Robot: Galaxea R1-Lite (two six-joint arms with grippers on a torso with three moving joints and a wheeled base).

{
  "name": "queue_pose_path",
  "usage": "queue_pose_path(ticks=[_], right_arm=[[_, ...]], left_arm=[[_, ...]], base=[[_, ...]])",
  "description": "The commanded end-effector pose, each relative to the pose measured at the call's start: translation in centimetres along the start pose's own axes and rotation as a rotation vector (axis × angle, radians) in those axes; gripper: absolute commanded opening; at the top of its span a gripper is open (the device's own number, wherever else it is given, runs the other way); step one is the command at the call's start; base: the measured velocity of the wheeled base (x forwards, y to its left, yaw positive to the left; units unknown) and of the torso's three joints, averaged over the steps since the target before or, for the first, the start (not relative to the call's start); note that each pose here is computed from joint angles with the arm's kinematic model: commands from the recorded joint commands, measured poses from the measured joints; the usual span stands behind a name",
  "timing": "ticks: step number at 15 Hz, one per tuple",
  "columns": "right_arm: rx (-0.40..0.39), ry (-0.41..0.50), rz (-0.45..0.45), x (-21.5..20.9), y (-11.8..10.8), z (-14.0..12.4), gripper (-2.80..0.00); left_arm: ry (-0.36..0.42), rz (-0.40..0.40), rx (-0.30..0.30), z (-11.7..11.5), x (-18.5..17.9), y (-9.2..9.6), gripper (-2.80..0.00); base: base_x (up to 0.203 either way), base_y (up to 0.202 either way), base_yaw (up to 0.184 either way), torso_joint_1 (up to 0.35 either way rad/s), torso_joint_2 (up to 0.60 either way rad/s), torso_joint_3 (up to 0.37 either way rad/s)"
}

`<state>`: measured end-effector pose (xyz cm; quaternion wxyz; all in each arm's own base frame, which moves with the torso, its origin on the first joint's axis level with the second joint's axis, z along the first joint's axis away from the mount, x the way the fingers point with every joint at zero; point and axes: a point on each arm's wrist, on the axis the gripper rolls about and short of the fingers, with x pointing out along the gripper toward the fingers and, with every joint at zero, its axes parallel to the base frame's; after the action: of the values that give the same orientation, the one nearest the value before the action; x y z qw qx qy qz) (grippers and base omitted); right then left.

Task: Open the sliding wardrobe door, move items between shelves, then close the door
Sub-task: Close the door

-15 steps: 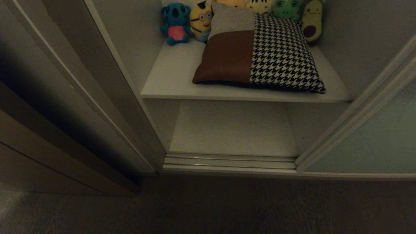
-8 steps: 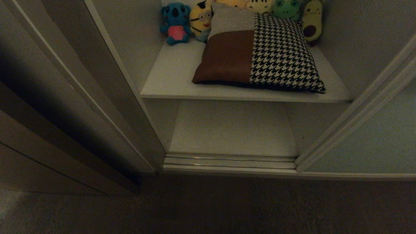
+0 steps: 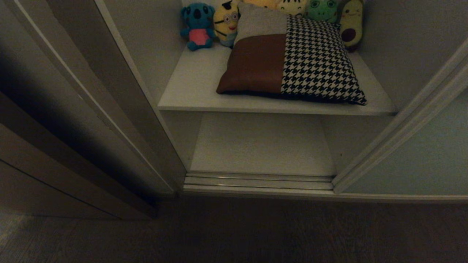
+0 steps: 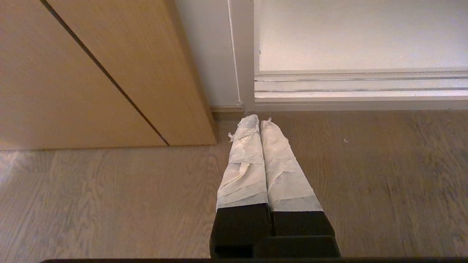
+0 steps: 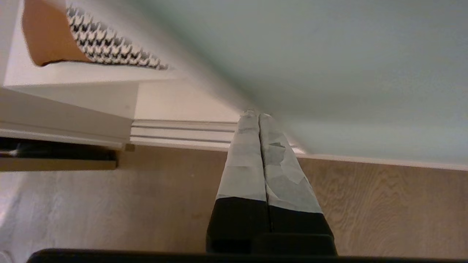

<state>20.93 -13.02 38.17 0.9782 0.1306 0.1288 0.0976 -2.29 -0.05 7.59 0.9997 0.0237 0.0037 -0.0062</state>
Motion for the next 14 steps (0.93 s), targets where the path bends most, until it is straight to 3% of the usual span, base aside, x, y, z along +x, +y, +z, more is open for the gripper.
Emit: queue_pose_path(ticks=[1, 5, 11, 14], right_arm=[[0.006, 0.004, 0.001, 0.4, -0.6, 0.0, -2.80], [0.002, 0.004, -0.041, 1.2, -1.0, 0.1, -2.80], [-0.005, 0.018, -0.016, 2.7, -1.1, 0.2, -2.80], [-0.012, 0.023, 0.009, 2.3, 0.2, -0.1, -2.80]], left_arm=[[0.002, 0.000, 0.000, 0.0, 0.0, 0.0, -2.80], [0.002, 0.000, 0.000, 0.0, 0.0, 0.0, -2.80], [0.002, 0.000, 0.000, 0.0, 0.0, 0.0, -2.80], [0.003, 0.000, 0.000, 0.0, 0.0, 0.0, -2.80]], base=[[0.000, 0.000, 0.000, 0.000, 0.00, 0.000], [0.000, 0.000, 0.000, 0.000, 0.00, 0.000], [0.000, 0.000, 0.000, 0.000, 0.00, 0.000], [0.000, 0.000, 0.000, 0.000, 0.00, 0.000]])
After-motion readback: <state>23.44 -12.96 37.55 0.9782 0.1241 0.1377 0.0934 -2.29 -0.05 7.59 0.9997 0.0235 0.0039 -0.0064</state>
